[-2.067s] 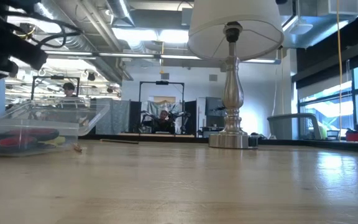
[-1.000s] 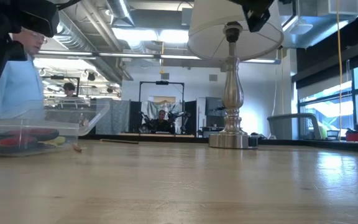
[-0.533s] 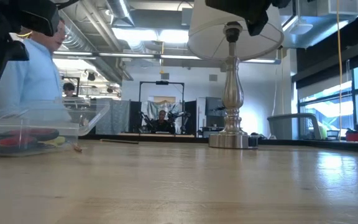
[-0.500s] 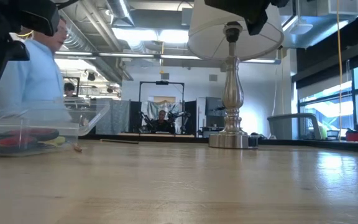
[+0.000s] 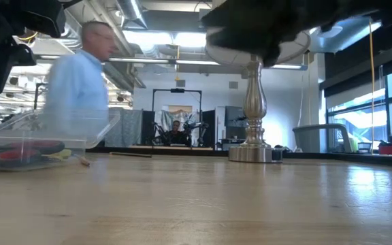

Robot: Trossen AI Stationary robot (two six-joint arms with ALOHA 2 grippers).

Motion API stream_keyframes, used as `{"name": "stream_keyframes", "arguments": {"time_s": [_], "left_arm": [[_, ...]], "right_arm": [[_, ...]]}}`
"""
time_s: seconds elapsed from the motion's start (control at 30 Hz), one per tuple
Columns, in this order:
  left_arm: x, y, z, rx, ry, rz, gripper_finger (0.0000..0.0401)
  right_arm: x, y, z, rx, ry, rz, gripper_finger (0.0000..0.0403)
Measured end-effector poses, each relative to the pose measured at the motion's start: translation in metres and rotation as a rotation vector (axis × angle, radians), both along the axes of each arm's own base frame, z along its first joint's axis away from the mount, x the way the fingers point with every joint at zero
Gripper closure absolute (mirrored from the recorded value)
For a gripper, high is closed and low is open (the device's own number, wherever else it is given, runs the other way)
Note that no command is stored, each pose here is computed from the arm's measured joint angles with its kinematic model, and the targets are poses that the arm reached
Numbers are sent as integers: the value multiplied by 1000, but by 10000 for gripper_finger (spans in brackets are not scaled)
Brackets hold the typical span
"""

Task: Pick & place school supplies into a supply box
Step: Adjust the transparent supply box

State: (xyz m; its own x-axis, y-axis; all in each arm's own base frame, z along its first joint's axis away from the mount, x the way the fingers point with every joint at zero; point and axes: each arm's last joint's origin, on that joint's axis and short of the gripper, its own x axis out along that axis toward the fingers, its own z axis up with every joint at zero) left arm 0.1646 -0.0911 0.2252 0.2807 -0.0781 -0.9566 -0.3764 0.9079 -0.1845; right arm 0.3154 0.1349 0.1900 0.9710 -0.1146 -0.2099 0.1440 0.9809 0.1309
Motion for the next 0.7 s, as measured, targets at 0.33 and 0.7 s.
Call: {"name": "stream_keyframes", "arguments": {"time_s": [0.33,0.7], "left_arm": [[0,0,0,-19,8,25,301],[-3,-6,0,-50,27,0,299]], "right_arm": [[74,2,-30,8,28,-61,236],[149,-8,-66,23,188,-158,236]]}}
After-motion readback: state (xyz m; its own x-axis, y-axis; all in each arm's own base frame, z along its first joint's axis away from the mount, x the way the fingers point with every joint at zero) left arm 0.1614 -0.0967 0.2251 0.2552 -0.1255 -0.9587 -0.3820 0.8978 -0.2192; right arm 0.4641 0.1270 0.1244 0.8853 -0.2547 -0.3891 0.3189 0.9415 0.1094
